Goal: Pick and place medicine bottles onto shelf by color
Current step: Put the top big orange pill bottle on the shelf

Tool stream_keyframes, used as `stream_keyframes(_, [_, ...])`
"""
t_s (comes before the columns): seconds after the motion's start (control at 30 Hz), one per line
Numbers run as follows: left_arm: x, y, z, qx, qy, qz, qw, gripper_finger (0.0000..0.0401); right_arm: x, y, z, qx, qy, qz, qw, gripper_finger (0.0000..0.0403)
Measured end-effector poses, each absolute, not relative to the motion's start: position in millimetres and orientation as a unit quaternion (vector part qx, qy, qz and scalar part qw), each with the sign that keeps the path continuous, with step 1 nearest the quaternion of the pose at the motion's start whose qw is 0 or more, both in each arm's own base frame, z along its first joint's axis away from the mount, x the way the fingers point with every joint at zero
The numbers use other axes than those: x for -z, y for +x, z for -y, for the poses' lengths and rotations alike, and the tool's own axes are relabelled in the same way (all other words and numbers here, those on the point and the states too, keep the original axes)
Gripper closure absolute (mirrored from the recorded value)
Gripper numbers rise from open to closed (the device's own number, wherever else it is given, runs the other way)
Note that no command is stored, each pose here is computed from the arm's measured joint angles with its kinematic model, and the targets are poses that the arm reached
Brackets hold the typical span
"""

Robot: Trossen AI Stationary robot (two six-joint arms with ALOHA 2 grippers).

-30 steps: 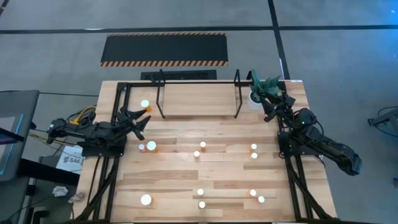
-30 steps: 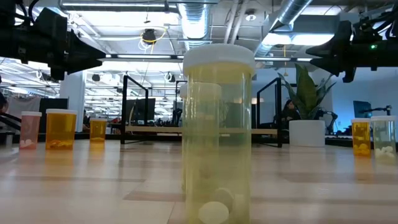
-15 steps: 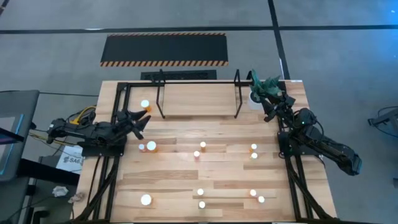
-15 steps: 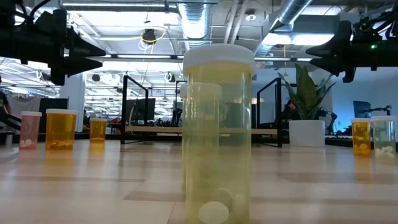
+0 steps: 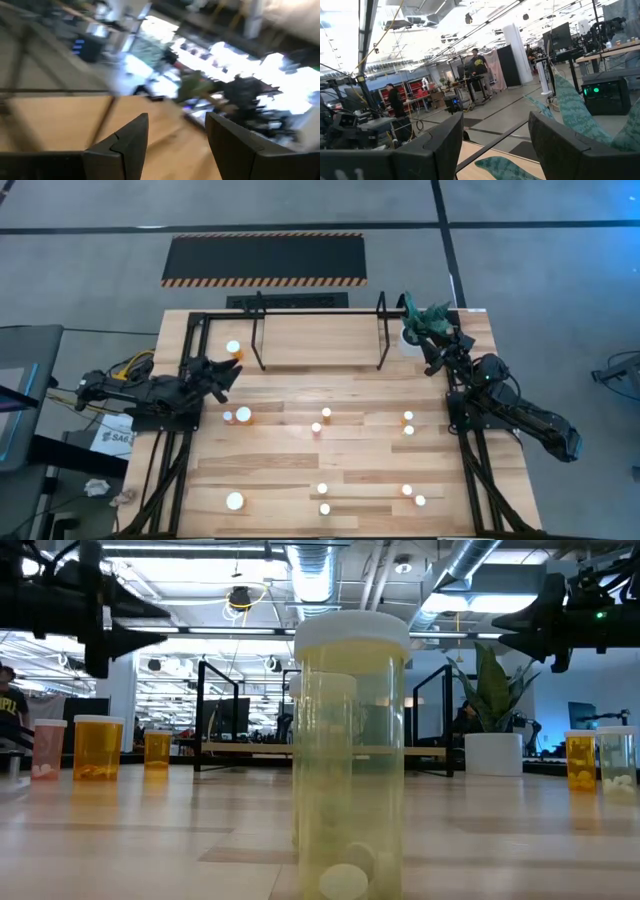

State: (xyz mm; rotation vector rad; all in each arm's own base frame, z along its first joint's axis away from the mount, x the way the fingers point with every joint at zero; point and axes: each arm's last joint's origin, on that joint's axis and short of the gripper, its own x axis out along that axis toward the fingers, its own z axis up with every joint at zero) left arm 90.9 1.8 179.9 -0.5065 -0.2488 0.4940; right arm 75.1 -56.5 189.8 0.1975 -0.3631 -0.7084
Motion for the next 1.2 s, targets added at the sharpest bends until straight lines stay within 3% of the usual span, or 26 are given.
stream_keyframes(0.3, [-220.4, 82.5, 0.5, -0.130, -0.286, 0.237, 0.919, 0.0214, -189.8, 75.1, 56.5, 0.344, 0.096, 0.177, 0.917, 0.0154])
stream_keyframes(0.67, [-267.3, 98.3, 6.7, -0.066, -0.276, 0.253, 0.925, 0.0214, -189.7, 75.1, 56.5, 0.344, 0.096, 0.176, 0.917, 0.0154])
stream_keyframes(0.93, [-298.9, 125.5, 9.3, -0.030, -0.313, 0.379, 0.870, 0.0214, -189.8, 75.1, 56.5, 0.344, 0.096, 0.177, 0.917, 0.0154])
stream_keyframes(1.07, [-315.2, 154.4, 12.1, -0.010, -0.284, 0.343, 0.895, 0.0214, -189.7, 75.1, 56.5, 0.344, 0.096, 0.176, 0.917, 0.0154])
stream_keyframes(1.2, [-330.4, 184.3, 12.4, -0.052, -0.242, 0.237, 0.940, 0.0214, -189.8, 75.1, 56.5, 0.344, 0.096, 0.177, 0.917, 0.0154])
